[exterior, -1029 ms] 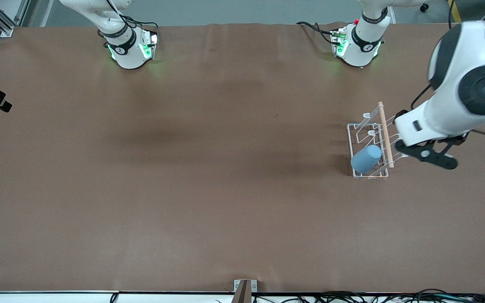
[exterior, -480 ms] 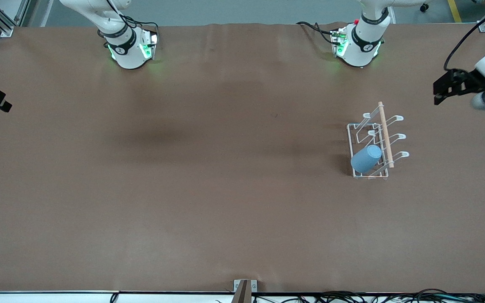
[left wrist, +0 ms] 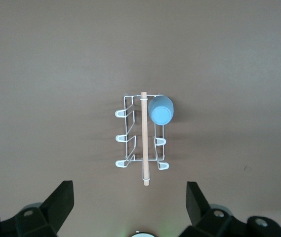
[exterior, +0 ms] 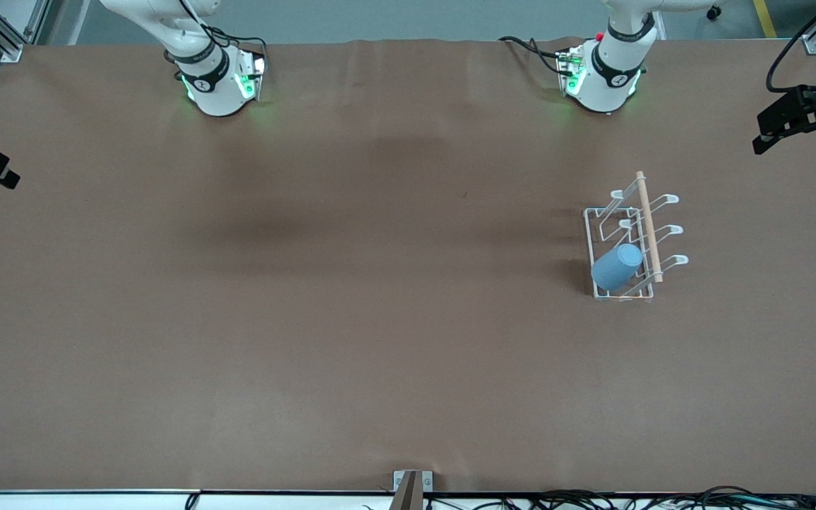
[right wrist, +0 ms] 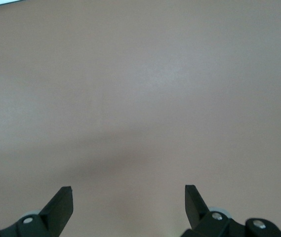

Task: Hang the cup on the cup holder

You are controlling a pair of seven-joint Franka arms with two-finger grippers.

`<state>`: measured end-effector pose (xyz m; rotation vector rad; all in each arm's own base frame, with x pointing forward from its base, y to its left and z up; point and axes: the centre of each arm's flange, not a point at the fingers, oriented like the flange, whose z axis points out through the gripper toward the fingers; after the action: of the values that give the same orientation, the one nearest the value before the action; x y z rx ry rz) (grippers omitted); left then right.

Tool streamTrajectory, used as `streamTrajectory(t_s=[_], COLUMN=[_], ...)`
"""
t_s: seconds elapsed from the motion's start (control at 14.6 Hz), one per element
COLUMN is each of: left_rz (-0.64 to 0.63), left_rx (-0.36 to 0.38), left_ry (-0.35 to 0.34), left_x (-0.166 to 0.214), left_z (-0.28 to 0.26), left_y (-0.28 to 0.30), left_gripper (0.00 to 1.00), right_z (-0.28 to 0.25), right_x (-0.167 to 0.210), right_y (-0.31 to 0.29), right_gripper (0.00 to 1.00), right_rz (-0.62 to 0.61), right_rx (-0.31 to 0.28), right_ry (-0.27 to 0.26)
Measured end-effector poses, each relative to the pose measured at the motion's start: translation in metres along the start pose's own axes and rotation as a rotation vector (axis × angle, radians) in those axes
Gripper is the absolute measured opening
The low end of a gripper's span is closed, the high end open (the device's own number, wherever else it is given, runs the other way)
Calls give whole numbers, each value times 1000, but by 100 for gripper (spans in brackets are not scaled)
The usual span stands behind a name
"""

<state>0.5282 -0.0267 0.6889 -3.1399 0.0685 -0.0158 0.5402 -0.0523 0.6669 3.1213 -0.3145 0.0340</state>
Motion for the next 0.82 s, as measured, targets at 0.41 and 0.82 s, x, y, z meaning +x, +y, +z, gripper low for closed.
streamTrajectory(t_s=[0.41, 0.82], left_rz=[-24, -29], left_rx=[0, 0], left_ry=[-12, -9], left_x=[-1, 12], left_z=[14, 27], left_y=[5, 5], left_gripper=[100, 100], right_z=[0, 0], right_x=[0, 0], right_y=[0, 0], right_gripper=[100, 100], right_rz=[0, 0], right_rx=[0, 0], right_ry=[0, 0])
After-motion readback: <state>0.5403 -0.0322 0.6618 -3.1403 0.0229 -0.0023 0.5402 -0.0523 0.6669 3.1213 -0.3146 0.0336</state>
